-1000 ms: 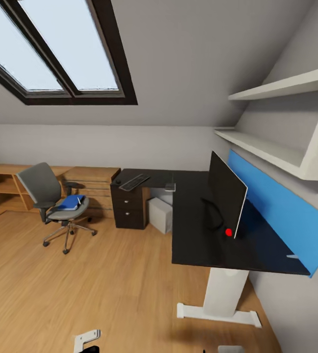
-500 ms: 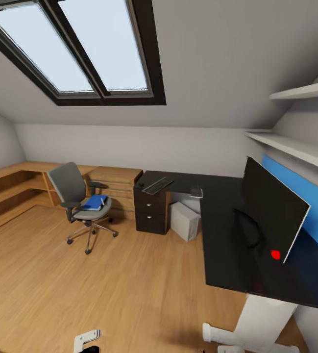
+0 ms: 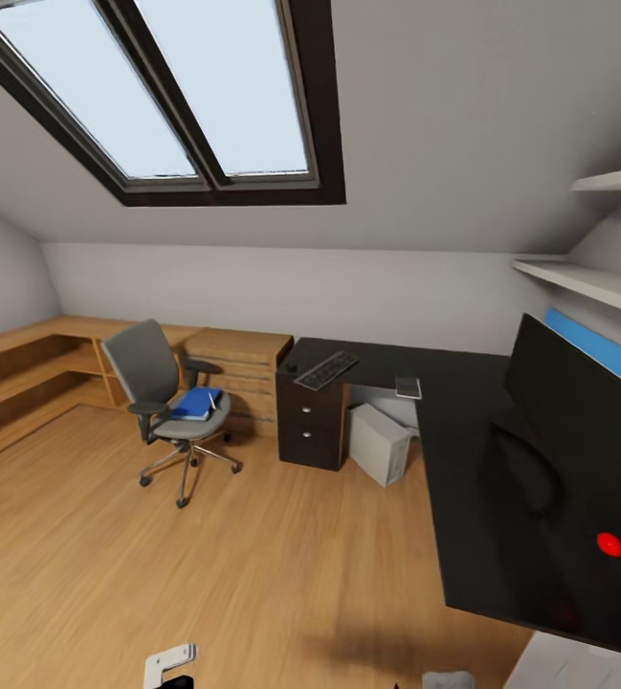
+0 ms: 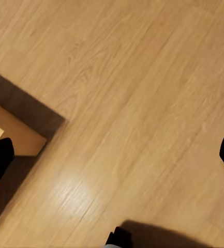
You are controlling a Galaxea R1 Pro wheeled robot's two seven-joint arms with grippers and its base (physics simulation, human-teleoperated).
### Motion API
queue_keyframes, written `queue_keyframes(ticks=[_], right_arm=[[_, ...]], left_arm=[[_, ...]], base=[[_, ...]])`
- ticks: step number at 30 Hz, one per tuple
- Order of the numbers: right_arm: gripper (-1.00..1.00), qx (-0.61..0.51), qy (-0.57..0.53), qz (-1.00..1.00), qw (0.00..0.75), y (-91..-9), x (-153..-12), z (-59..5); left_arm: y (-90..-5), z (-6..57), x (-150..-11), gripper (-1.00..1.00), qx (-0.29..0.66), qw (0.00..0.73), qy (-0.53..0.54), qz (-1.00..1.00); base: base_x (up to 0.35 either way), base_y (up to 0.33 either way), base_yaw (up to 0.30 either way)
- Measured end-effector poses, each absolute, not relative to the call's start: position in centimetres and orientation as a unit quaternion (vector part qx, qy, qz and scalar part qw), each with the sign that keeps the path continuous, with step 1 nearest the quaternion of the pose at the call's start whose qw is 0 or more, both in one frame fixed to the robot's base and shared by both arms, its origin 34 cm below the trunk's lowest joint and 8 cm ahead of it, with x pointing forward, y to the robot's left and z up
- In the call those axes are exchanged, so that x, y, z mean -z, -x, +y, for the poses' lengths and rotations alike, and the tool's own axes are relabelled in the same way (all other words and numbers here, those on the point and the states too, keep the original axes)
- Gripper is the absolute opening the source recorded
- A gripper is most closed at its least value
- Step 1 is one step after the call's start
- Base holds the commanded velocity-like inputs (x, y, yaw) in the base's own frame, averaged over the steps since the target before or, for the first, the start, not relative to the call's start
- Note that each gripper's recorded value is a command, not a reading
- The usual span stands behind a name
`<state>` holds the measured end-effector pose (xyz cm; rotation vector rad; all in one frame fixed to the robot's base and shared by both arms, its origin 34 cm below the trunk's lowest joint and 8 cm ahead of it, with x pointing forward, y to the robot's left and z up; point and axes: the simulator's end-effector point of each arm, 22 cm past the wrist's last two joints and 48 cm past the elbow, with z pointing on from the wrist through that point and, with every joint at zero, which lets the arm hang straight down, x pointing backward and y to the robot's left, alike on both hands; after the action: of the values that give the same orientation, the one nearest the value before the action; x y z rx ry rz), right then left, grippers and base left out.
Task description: In the bedroom, organize the workspace by keeping the computer under the desk, ensuring the monitor is on the desk, placing the keyboard on the desk next to the monitor, placing the mouse on the desk next to the keyboard, moving the folder from the swivel chair onto the desk next to the mouse, stacking the notebook on top of the folder with the pen on top of the notebook, and positioning the swivel chair next to the desk.
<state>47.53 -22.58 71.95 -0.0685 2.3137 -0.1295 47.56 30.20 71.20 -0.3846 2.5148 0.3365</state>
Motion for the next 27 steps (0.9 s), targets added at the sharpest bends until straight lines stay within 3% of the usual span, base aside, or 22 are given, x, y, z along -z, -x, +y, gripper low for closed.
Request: queue_keyframes(ticks=[27], right_arm=[[1.0, 0.051, 0.031, 0.917, 0.395, -46.88, -71.61, -22.62]], left_arm=[[-47.29, 30.15, -71.04, 1.0, -0.127, 0.281, 0.143, 0.941]], base=[[0.318, 0.102, 0.0]])
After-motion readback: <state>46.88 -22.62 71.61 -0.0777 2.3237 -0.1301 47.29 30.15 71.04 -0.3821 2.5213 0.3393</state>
